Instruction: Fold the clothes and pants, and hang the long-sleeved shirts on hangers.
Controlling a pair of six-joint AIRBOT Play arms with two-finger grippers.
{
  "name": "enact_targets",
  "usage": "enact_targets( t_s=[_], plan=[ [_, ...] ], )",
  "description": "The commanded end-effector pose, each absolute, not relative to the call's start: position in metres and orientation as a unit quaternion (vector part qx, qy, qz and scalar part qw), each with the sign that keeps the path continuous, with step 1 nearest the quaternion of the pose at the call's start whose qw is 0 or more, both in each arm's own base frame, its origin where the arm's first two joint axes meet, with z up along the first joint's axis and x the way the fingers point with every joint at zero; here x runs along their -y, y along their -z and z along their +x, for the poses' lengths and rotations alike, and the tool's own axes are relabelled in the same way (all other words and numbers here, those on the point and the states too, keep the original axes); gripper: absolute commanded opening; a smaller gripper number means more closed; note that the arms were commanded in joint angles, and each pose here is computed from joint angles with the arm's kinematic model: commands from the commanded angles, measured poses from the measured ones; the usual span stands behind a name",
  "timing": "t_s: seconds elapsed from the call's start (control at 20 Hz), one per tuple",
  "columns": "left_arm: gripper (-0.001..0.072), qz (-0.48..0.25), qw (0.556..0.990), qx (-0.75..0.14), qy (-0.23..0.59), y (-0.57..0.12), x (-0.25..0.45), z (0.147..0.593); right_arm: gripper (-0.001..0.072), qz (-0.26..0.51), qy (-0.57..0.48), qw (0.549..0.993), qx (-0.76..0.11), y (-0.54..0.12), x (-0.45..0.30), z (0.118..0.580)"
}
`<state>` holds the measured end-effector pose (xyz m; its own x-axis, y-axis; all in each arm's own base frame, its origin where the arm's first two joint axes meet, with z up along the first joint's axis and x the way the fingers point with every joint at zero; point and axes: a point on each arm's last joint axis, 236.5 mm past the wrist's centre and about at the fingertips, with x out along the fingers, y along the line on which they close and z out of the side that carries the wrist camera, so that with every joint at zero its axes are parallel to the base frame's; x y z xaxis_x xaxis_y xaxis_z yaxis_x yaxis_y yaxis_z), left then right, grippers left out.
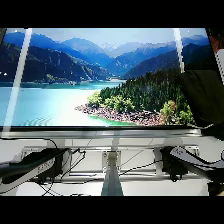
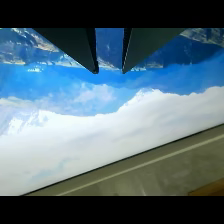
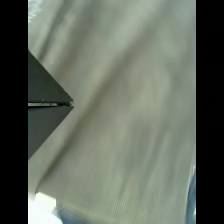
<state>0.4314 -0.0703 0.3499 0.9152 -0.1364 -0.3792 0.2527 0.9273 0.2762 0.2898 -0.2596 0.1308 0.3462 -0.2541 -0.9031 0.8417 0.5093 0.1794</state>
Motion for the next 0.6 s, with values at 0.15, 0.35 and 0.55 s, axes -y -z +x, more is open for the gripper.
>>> enact_targets(
  t_s=[0.15,0.35,0.55],
  plan=[
    [0.0178,0.162,0.965,-0.179,0.101,-0.350,0.070,0.431,0.0026,0.100,0.079,0.874,-0.469,-0.147,0.063,0.413],
    [0.0178,0.162,0.965,-0.179,0.101,-0.350,0.070,0.431,0.0026,-0.048,-0.100,0.878,-0.466,-0.148,-0.076,0.414],
    [0.0178,0.162,0.965,-0.179,0.101,-0.350,0.070,0.431,0.0027,-0.086,-0.170,0.873,-0.448,-0.152,-0.141,0.402]
  ],
)
